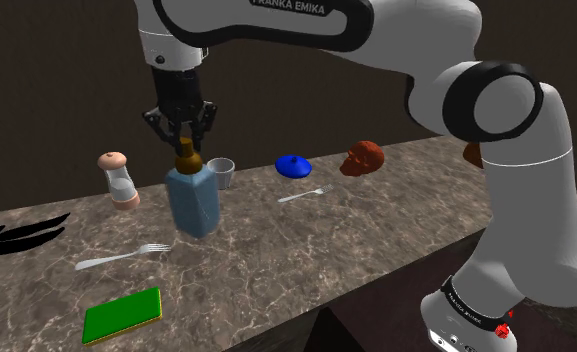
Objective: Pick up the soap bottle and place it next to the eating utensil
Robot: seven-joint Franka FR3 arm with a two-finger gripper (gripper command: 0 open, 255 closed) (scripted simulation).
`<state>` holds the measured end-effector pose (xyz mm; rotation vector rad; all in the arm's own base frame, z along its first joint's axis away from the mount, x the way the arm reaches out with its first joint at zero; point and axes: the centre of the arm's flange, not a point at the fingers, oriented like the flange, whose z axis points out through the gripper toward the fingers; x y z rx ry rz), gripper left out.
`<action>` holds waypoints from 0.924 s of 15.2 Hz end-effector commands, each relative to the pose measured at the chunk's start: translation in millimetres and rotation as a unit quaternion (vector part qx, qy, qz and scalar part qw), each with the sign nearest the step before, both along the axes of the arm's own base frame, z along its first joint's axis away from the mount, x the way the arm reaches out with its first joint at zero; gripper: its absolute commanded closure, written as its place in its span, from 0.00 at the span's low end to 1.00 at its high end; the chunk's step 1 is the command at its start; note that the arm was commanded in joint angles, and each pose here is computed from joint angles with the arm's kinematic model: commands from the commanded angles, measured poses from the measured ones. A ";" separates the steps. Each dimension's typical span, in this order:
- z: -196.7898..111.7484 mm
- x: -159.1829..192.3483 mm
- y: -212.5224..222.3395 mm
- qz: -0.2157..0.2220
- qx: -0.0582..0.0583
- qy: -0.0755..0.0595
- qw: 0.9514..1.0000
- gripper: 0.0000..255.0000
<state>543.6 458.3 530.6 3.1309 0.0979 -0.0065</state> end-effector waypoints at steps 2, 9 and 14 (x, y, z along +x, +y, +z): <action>-14.1 1.1 3.1 0.000 0.000 -0.001 1.000 1.00; -51.0 1.1 3.1 0.000 0.000 -0.001 1.000 1.00; -77.4 1.1 3.1 0.000 0.000 -0.001 1.000 1.00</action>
